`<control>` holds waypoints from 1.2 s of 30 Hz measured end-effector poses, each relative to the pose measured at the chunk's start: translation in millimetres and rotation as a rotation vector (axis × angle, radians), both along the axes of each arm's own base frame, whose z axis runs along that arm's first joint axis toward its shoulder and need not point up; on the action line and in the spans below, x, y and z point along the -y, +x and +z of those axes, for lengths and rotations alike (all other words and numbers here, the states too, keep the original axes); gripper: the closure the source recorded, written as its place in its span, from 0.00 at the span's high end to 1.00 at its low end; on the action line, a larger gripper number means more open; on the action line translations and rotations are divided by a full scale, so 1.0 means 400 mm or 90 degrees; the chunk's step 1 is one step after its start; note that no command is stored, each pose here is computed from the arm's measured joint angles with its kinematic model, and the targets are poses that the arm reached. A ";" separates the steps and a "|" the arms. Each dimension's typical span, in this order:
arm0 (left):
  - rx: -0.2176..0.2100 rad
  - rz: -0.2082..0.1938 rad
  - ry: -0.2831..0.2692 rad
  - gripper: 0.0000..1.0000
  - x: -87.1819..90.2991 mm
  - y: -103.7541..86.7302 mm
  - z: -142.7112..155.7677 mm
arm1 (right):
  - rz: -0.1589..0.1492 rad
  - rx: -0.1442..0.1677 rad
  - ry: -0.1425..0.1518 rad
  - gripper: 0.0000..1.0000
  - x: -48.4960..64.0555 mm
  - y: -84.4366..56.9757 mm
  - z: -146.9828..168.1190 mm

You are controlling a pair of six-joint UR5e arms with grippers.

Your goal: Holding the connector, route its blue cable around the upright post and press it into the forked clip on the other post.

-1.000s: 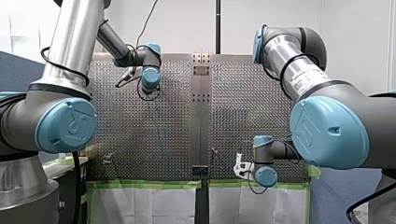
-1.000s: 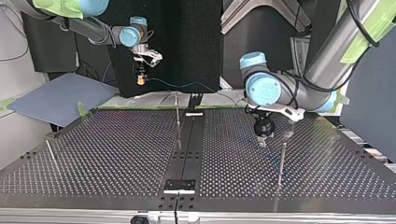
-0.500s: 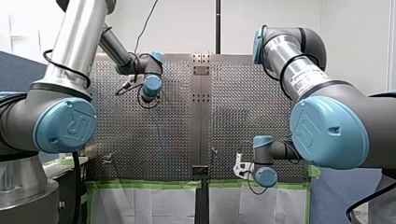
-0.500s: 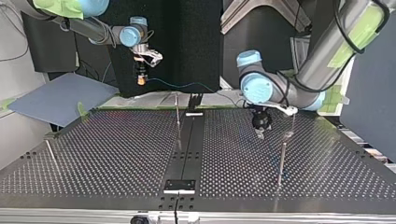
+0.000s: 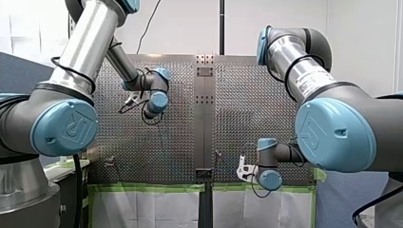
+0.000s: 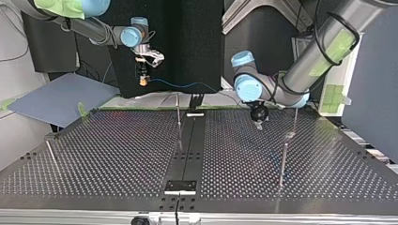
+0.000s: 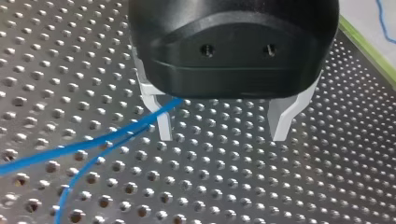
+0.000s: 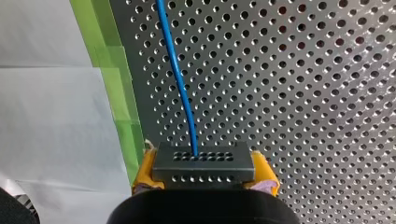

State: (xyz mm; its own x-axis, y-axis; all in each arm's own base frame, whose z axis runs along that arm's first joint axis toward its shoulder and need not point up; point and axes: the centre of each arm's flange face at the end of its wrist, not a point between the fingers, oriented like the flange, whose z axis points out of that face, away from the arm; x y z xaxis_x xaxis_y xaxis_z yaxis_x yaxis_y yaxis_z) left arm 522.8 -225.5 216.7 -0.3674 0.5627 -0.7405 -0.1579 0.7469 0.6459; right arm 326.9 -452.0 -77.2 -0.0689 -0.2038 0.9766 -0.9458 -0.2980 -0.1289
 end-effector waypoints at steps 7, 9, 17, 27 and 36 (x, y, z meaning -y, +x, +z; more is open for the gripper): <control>0.018 0.008 -0.003 1.00 -0.003 -0.004 -0.027 | 0.002 0.003 0.001 0.00 -0.002 0.003 0.000; 0.014 0.005 -0.003 1.00 0.000 -0.003 -0.045 | 0.002 0.002 0.002 0.00 -0.002 0.003 -0.001; 0.008 -0.012 -0.003 1.00 0.029 0.005 -0.126 | 0.002 0.001 0.005 0.00 -0.004 0.002 -0.002; -0.006 -0.026 -0.017 1.00 0.043 0.014 -0.234 | 0.003 0.001 0.008 0.00 -0.005 0.003 -0.003; -0.006 -0.046 -0.042 1.00 0.053 0.017 -0.253 | 0.003 0.002 0.009 0.00 -0.007 0.004 -0.003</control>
